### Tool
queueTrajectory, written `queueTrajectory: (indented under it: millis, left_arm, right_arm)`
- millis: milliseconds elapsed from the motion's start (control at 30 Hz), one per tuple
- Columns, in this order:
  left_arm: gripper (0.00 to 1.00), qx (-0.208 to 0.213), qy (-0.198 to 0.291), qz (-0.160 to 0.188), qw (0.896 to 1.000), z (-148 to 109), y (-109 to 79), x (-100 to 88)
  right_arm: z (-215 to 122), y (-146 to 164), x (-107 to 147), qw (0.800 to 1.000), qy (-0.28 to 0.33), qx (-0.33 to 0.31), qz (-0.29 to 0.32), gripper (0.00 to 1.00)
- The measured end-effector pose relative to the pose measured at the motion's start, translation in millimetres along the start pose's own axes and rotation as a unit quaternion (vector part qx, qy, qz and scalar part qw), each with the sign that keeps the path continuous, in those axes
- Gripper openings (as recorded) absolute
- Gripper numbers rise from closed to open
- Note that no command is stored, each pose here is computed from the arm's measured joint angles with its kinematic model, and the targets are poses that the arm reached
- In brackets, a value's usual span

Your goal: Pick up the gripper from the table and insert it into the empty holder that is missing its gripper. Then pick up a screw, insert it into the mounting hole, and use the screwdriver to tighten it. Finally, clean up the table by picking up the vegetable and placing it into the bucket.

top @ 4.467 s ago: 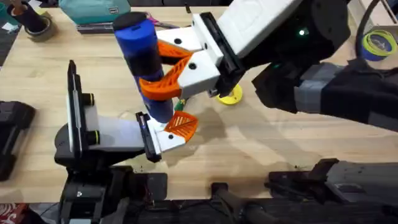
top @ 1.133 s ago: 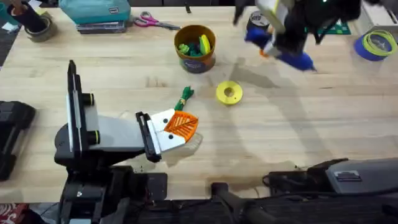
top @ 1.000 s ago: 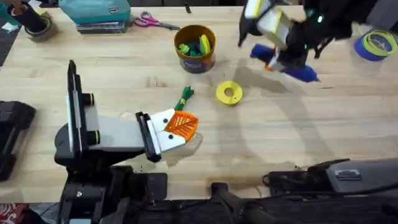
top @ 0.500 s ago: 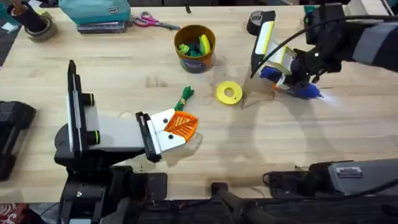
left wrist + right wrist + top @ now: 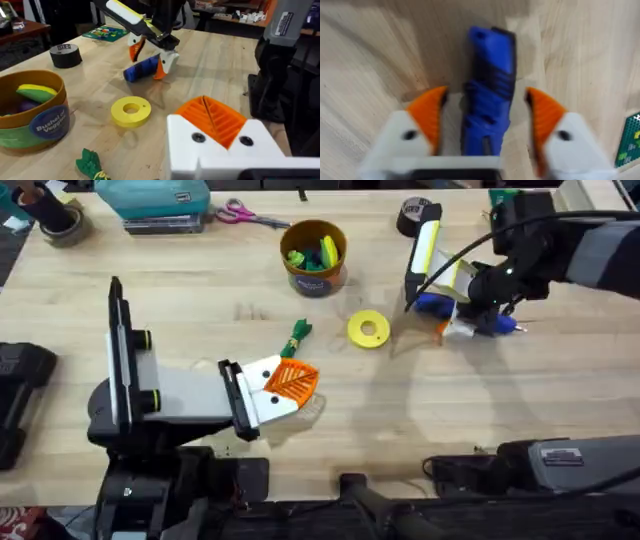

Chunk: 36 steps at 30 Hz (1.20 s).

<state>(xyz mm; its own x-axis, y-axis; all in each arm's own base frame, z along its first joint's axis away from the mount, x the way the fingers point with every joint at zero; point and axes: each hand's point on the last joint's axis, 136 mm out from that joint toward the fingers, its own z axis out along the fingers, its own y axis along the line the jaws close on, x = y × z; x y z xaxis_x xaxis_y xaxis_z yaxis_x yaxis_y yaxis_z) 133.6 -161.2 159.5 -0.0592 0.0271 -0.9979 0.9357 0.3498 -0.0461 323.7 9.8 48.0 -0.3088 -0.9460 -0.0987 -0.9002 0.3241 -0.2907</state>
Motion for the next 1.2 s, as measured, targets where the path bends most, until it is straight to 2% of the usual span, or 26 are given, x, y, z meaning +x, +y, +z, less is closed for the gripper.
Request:
queueTrajectory:
  millis: [33,67,133,300,333,367,433,467,500,533,600,800,933,1067,1200]
  left_arm:
    - [0.003,0.000,0.000,0.000,1.000,0.0,0.0,0.0]
    - [0.003,0.000,0.000,0.000,1.000,0.0,0.0,0.0]
    - [0.003,0.000,0.000,0.000,1.000,0.0,0.0,0.0]
    - [0.003,0.000,0.000,0.000,1.000,0.0,0.0,0.0]
    - [0.051,0.000,0.000,0.003,1.000,0.0,0.0,0.0]
    - [0.531,0.000,0.000,0.003,1.000,0.0,-0.1,0.0]
    - [0.844,0.000,0.000,0.003,1.000,0.0,0.0,0.0]
    - [0.948,0.000,0.000,0.002,1.000,0.0,-0.1,0.0]
    - [0.980,0.000,0.000,0.002,1.000,0.0,-0.1,0.0]
    - [0.900,0.000,0.000,0.002,1.000,0.0,-0.1,0.0]
    - [0.977,0.000,0.000,0.004,1.000,0.0,0.1,-0.1]
    - [0.985,-0.016,-0.002,0.012,1.000,-0.1,5.5,-2.1]
    - [0.985,-0.046,-0.032,0.031,0.998,-1.2,15.8,-22.3]
    - [0.985,-0.078,-0.050,-0.003,0.996,-3.4,26.7,-32.0]
    - [0.985,-0.093,-0.048,-0.044,0.994,-5.3,30.1,-39.0]
  right_arm:
    - [0.0,-0.1,0.0,1.000,0.000,0.000,0.000,0.868]
    - [0.0,-0.1,0.1,1.000,0.000,0.000,-0.003,0.961]
    - [0.0,0.0,0.1,1.000,0.000,0.000,-0.003,0.993]
    - [0.0,-0.8,0.1,1.000,0.001,0.002,-0.003,0.996]
    - [-0.1,-2.0,-0.4,1.000,0.000,0.004,-0.002,0.996]
    - [-1.7,-8.8,-3.0,1.000,-0.006,0.019,0.014,0.996]
    - [-9.0,-14.1,-5.8,0.999,-0.015,0.034,0.035,0.997]
    - [-14.1,-16.0,-7.6,0.998,-0.022,0.040,0.045,0.996]
    - [-20.7,-18.6,-10.3,0.997,-0.032,0.049,0.057,0.996]
    - [-29.8,-21.7,-13.7,0.995,-0.045,0.059,0.071,0.996]
    - [-47.0,-28.3,-19.1,0.990,-0.067,0.080,0.096,0.996]
    - [-109.1,-53.8,-32.7,0.963,-0.136,0.150,0.181,0.997]
    - [-148.8,-59.4,-35.6,0.934,-0.182,0.184,0.245,0.995]
    - [-184.2,-57.0,-35.3,0.901,-0.228,0.206,0.307,0.995]
    - [-217.7,-42.0,-29.9,0.856,-0.274,0.206,0.387,0.996]
